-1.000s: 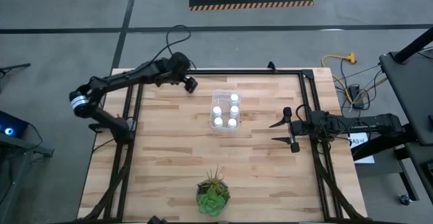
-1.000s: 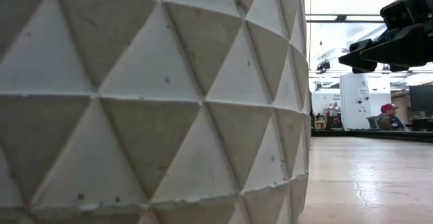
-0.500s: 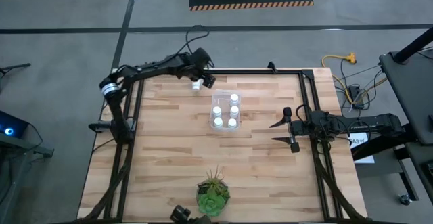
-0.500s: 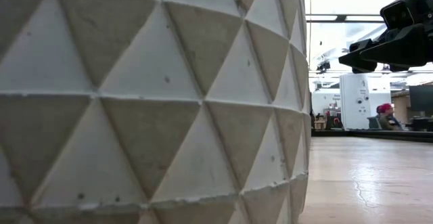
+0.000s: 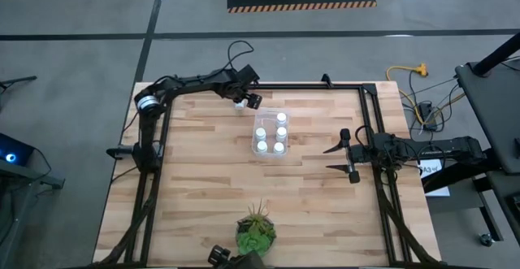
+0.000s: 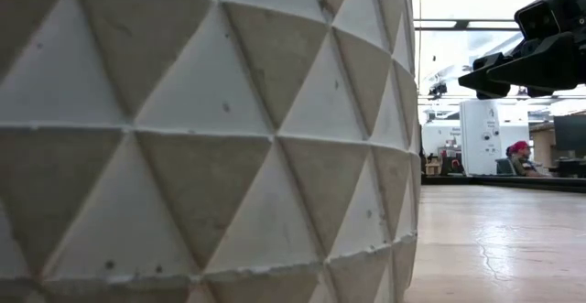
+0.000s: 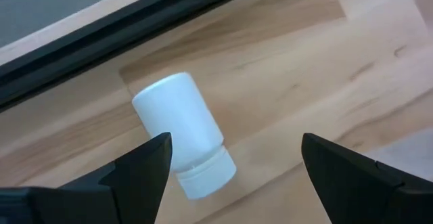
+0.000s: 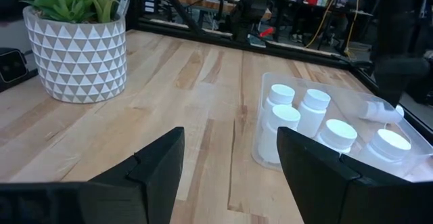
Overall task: Pick and place pill bottles into a basket
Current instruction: Put the white pill bottle into the transparent bin
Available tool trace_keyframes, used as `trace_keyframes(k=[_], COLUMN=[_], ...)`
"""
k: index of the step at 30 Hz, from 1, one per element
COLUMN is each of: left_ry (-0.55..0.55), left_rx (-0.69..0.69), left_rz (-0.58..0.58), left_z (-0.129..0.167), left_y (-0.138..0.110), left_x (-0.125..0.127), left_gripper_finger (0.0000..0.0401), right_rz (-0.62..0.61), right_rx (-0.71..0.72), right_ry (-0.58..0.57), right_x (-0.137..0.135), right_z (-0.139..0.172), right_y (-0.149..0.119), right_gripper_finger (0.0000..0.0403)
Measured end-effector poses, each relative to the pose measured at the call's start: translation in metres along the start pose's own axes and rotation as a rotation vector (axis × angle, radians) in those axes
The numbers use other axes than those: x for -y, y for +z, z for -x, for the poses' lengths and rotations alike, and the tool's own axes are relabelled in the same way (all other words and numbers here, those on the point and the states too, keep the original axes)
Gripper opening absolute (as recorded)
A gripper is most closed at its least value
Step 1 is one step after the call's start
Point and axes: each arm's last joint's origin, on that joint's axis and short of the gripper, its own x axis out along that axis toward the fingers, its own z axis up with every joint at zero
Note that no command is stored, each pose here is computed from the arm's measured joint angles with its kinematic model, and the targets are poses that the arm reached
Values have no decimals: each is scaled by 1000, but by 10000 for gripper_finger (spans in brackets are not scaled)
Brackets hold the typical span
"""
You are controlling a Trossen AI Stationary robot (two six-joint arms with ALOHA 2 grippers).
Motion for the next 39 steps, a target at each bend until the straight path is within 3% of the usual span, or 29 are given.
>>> trace_keyframes(k=[27,39], left_ry=[142,222], left_rx=[-24,-80], left_rz=[-3,42], left_z=[-12,-24], left_y=[-7,-15], left_x=[-6,-28], left_gripper_finger=[311,311], right_rz=[0,0], right_rx=[0,0], right_ry=[0,1], right_x=[0,0], right_z=[0,0], right_y=[0,0], right_gripper_finger=[226,226])
